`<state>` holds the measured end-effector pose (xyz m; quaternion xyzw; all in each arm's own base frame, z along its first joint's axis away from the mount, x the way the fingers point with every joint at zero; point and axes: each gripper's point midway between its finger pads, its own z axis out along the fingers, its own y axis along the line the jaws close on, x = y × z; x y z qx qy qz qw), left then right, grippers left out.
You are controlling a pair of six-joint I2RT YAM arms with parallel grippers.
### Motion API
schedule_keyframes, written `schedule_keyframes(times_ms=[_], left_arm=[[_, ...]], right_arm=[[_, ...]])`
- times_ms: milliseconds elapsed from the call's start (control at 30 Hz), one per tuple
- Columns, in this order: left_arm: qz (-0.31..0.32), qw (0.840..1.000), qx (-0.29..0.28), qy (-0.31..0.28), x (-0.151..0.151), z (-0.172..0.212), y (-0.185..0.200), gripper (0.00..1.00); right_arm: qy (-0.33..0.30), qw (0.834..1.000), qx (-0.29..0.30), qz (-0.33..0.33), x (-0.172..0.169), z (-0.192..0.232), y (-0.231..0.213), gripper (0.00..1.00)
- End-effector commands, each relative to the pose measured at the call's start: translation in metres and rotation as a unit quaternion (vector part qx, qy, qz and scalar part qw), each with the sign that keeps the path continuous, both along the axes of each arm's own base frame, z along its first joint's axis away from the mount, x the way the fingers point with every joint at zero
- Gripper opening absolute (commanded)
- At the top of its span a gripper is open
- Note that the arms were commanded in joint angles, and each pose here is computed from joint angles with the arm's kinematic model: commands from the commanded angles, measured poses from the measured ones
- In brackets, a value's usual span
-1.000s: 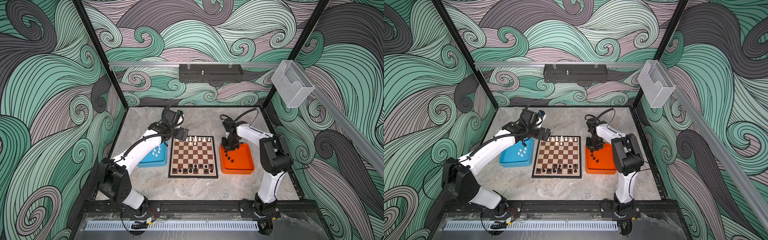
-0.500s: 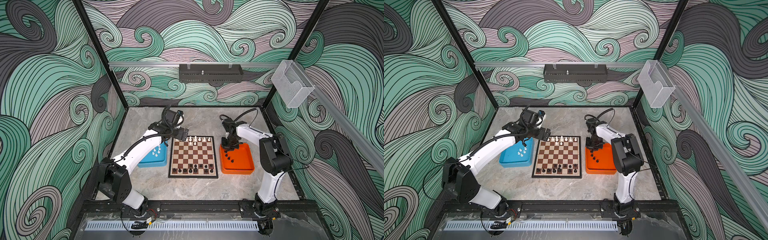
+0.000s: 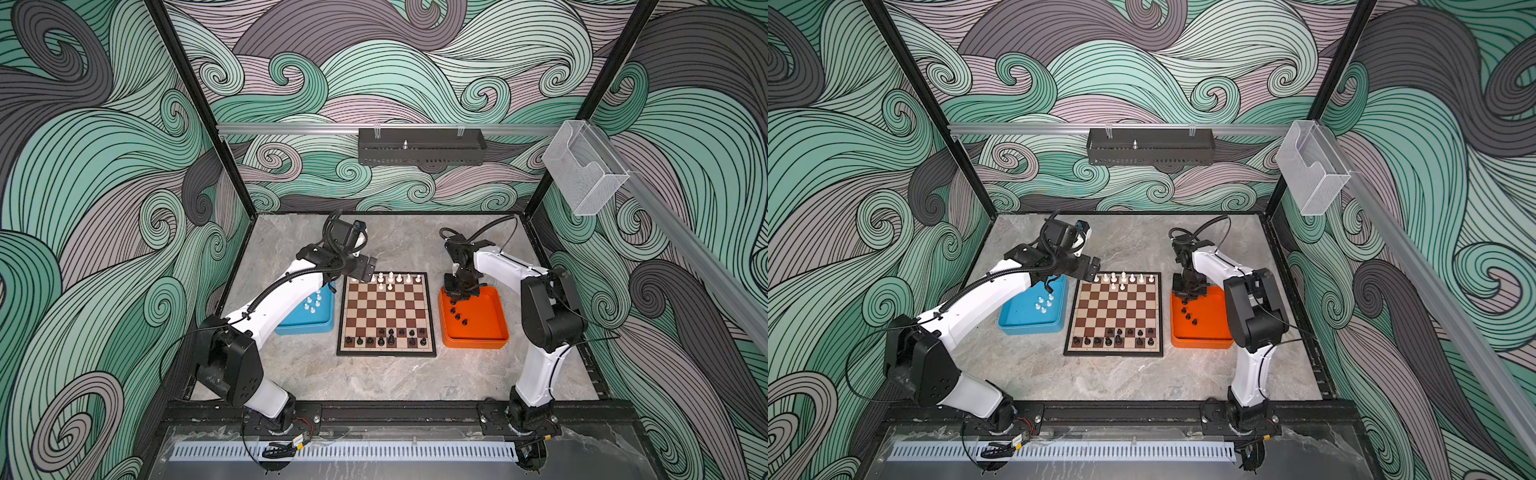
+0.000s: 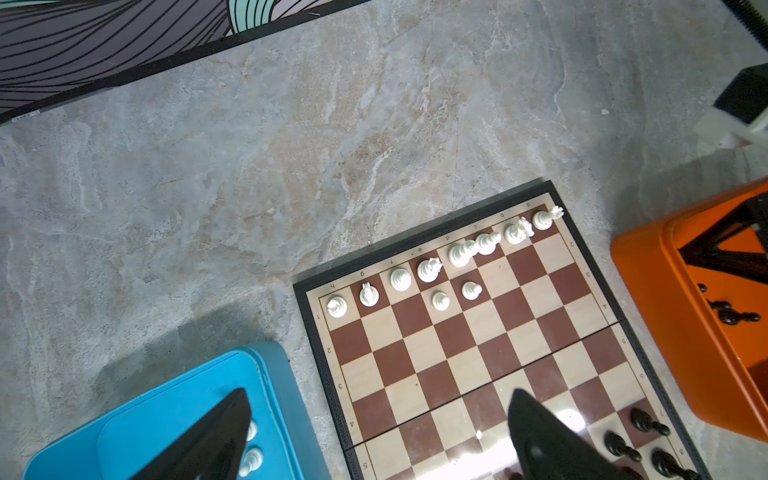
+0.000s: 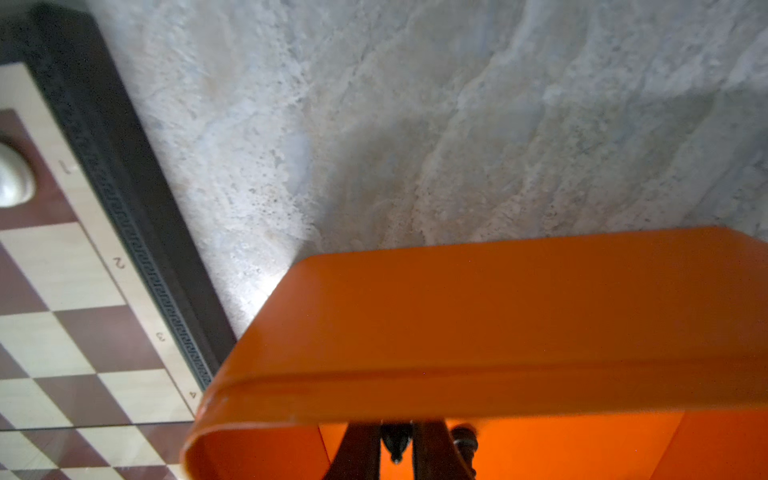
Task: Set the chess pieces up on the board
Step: 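Close the right gripper on the black pawn and lift it, then carry the black pawn over the nearest rank while the left gripper nears the blue tray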
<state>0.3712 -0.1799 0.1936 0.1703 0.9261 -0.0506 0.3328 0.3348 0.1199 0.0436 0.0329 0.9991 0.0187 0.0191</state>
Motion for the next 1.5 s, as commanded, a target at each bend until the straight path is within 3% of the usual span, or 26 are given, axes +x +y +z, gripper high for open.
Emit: schedule_keyframes(times_ms=[0,233,367,767,1100,1467], left_arm=[[0.021,1.0,0.018,-0.008,0.005,0.007,0.008,0.99],[0.04,0.998,0.04,-0.021,0.01,0.009,0.02,0.99],[0.079,0.996,0.035,-0.022,0.022,0.012,0.047,0.99],[0.226,0.974,-0.023,-0.011,0.042,0.016,0.143,0.99],[0.298,0.953,-0.056,0.004,0.043,0.01,0.184,0.99],[0.301,0.951,-0.073,0.014,0.044,0.006,0.185,0.99]], right_arm=[[-0.024,1.0,-0.01,0.015,0.001,0.03,-0.002,0.16],[-0.044,0.998,-0.01,0.048,-0.009,0.061,0.008,0.16],[-0.047,0.996,-0.003,0.075,-0.023,0.074,0.025,0.16],[-0.048,0.981,0.041,0.183,-0.092,0.091,0.135,0.16],[-0.021,0.973,0.025,0.229,-0.129,0.065,0.173,0.16],[0.008,0.974,0.025,0.226,-0.138,0.04,0.177,0.16]])
